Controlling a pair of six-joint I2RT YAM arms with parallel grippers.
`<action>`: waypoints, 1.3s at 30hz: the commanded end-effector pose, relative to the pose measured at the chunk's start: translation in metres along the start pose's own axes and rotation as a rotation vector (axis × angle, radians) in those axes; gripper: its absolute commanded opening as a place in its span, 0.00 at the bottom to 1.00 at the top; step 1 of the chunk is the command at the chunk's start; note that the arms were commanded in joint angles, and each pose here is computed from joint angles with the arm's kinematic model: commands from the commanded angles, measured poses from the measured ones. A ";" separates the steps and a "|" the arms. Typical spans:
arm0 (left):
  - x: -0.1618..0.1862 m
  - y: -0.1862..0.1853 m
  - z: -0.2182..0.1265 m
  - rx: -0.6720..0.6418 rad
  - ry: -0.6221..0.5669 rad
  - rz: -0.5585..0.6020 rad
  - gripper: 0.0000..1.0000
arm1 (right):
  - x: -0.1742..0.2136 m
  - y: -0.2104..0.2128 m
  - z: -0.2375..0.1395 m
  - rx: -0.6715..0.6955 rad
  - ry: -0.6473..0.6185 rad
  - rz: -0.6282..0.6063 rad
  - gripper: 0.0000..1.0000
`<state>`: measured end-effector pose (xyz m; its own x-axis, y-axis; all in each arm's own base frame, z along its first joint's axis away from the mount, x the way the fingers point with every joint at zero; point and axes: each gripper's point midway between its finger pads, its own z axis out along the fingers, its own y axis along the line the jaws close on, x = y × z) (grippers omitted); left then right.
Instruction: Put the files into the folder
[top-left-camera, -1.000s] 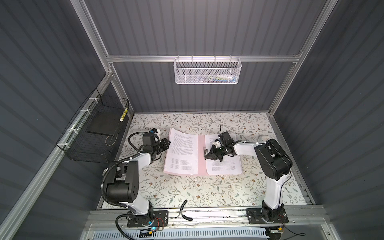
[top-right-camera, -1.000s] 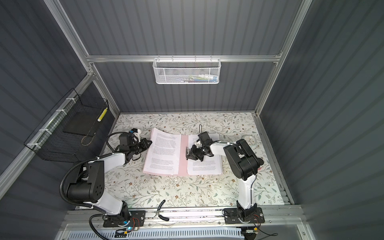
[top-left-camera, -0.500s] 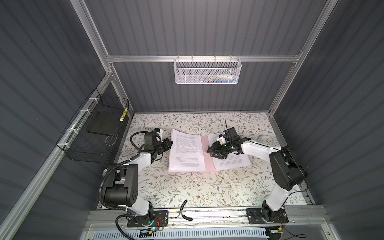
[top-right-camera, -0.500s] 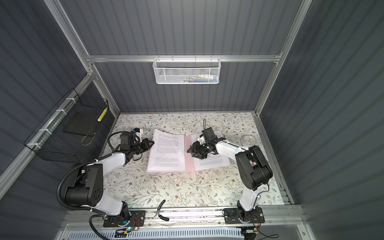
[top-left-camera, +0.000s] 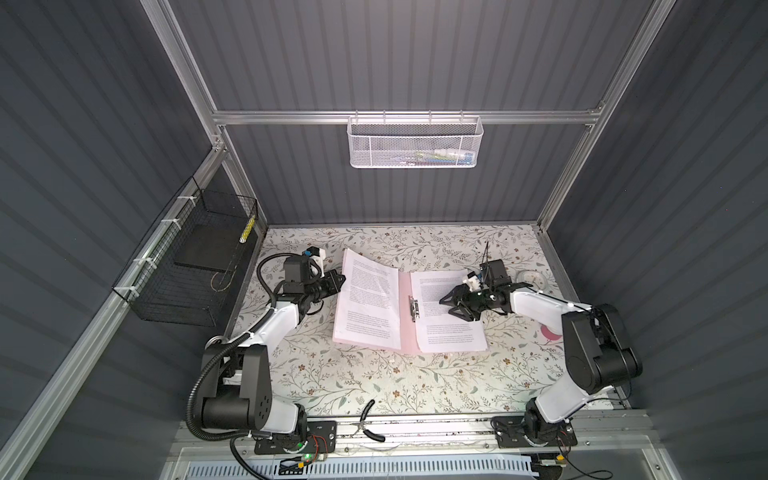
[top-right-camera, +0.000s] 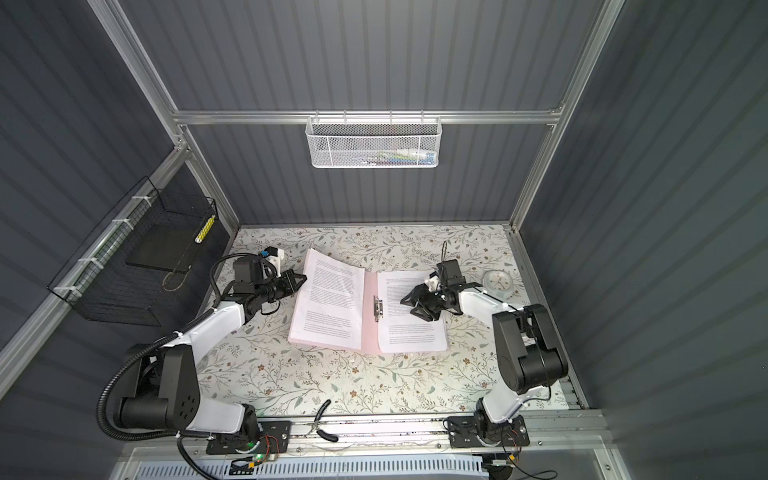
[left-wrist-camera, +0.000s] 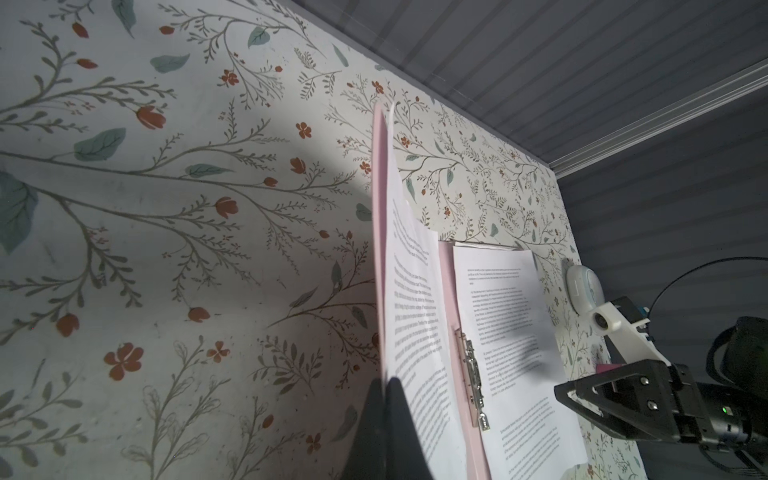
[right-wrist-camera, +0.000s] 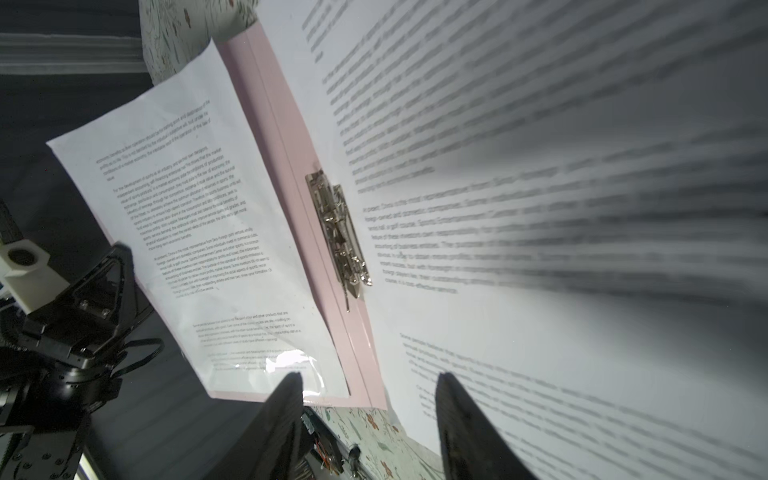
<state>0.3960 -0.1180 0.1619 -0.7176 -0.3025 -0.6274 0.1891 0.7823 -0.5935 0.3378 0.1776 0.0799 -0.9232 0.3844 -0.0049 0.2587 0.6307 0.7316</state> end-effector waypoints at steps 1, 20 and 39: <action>-0.019 -0.024 -0.013 0.046 -0.026 0.055 0.00 | -0.017 -0.025 -0.016 0.128 -0.097 -0.029 0.54; -0.040 -0.070 -0.022 0.132 -0.017 0.056 0.00 | -0.029 -0.093 -0.003 0.259 -0.113 0.013 0.55; -0.055 -0.158 -0.023 0.488 -0.061 -0.110 0.29 | -0.010 -0.090 0.016 0.149 -0.027 0.034 0.54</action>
<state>0.3930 -0.1944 0.2816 -0.7101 -0.3982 -0.5806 0.3675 0.4938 -0.7881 0.3496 0.1255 0.0282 -0.8974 0.4314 -0.0926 0.2731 0.7078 0.6515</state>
